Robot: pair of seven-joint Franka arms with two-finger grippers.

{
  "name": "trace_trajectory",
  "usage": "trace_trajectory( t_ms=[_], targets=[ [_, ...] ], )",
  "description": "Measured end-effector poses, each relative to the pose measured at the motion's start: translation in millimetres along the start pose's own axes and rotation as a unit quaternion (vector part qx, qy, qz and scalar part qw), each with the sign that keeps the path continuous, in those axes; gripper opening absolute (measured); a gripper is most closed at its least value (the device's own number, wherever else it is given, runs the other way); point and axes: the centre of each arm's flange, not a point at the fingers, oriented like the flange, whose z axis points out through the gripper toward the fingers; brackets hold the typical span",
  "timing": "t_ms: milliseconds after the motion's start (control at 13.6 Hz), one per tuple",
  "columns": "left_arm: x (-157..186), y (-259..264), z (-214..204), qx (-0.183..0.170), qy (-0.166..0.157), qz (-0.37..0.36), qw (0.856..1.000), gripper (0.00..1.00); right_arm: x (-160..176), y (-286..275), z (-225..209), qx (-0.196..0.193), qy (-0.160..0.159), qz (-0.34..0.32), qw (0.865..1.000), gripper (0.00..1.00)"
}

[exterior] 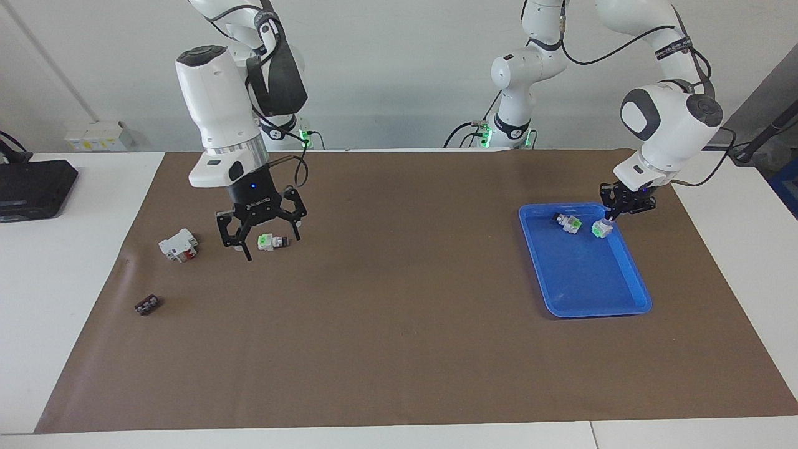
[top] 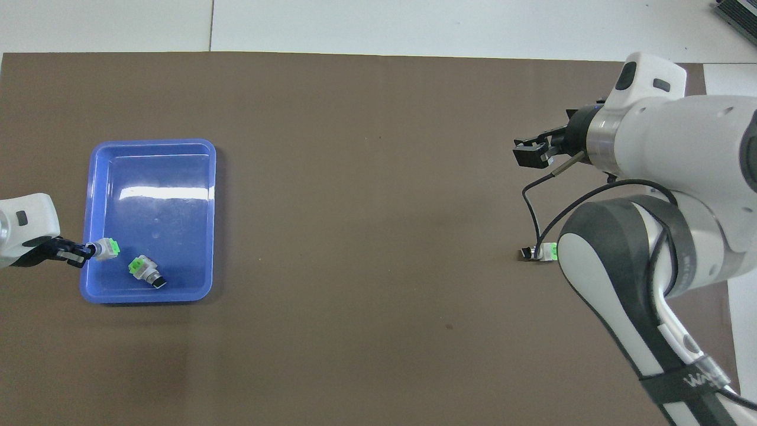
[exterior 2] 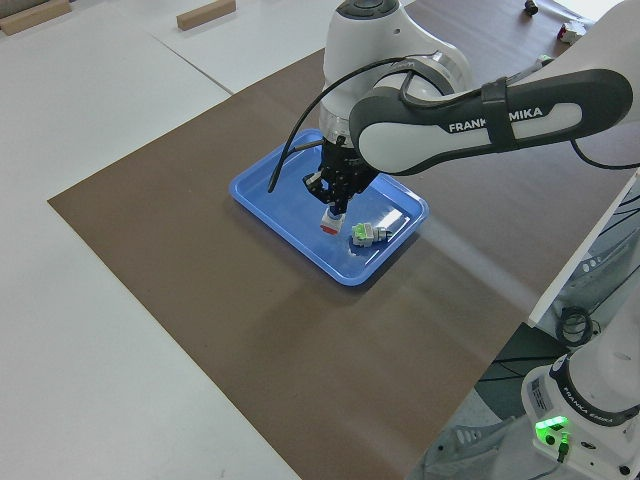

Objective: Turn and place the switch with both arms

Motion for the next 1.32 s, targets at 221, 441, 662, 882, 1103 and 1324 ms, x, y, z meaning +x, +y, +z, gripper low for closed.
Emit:
trace_trajectory(
  t_ms=[221,441,662,882,1103,1324],
  targets=[
    [8.2,0.7,-19.0,0.01,0.012,0.004,1.0,0.53,-15.8,14.6,-37.8,-0.02,-0.063,0.1,0.993,1.0],
    [33.4,8.9,-67.4,0.011,0.016,-0.016,1.0,0.66,-44.8,66.6,-79.2,-0.032,-0.1,0.161,0.981,1.0],
    [74.3,51.9,-124.7,0.002,0.006,-0.055,0.998,0.65,-64.6,104.2,-114.9,-0.031,-0.139,0.211,0.967,1.0],
    [108.9,124.2,-153.6,0.0,-0.001,-0.088,0.996,0.64,-76.1,112.8,-121.7,-0.022,-0.167,0.262,0.95,1.0],
    [120.9,171.9,-179.1,0.0,-0.007,-0.098,0.995,0.65,-80.4,111.1,-111.3,-0.015,-0.18,0.267,0.947,1.0],
    [110.5,165.7,-224.4,-0.001,-0.01,-0.108,0.994,0.77,-81.6,108.3,-108.9,-0.011,-0.186,0.266,0.946,1.0]
  ],
)
